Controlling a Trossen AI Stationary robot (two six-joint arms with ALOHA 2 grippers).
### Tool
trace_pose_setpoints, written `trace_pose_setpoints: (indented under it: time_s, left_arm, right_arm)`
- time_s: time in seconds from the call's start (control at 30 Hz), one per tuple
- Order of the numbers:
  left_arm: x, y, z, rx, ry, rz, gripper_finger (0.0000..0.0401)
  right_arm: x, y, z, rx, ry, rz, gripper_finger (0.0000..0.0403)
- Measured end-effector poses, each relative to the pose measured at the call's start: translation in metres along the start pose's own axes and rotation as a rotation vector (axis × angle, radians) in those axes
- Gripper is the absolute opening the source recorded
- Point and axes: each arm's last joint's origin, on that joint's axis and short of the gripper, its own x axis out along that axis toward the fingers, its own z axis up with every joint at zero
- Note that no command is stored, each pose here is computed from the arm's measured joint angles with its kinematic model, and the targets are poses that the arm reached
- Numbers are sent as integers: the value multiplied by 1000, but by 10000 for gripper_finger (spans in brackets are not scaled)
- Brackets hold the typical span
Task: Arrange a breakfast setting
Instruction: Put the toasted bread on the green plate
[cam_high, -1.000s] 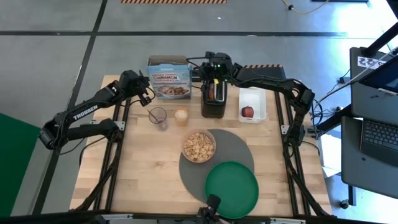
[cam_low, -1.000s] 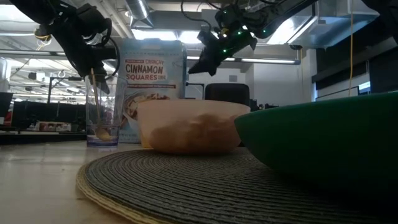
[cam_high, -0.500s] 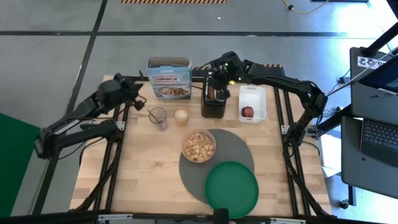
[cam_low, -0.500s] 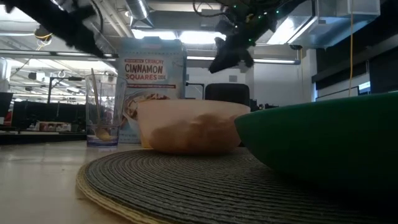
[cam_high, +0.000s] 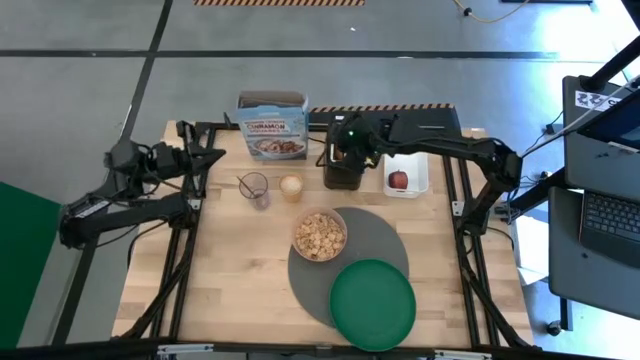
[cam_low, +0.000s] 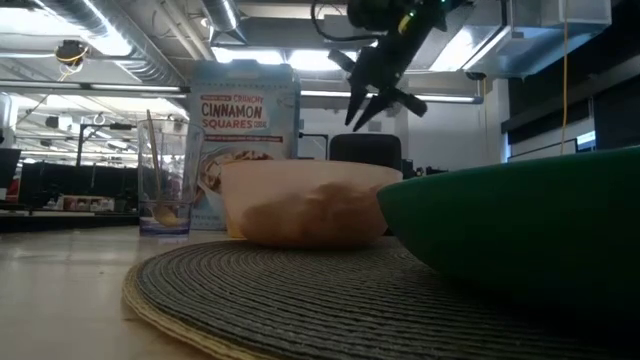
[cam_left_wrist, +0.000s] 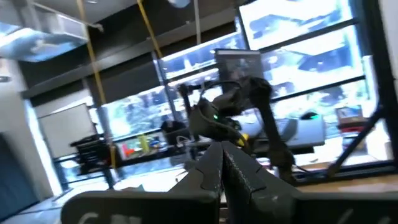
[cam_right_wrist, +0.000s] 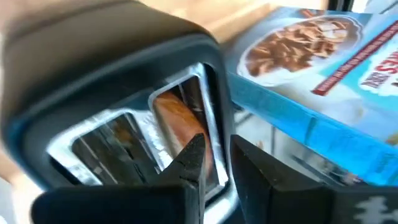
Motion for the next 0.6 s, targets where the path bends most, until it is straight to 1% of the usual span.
trace_pose_setpoints:
  time_s: [0.1,0.27,0.4,0.53,0.6]
  left_arm:
    - [6,-3,-8,1,29,-30,0]
    - [16,-3,-11,35,34,-39,0]
    - [21,-3,-9,56,5,-44,0]
    - [25,-4,-11,64,12,-57,0]
    - [27,-4,-12,79,13,-60,0]
  right_arm:
    - [0,-1,0,-59,60,-6,62]
    - [-1,3,-2,-189,169,53,62]
    - [-1,2,-2,-241,161,50,62]
    - [9,4,0,-280,163,79,62]
    - [13,3,0,-287,164,71,62]
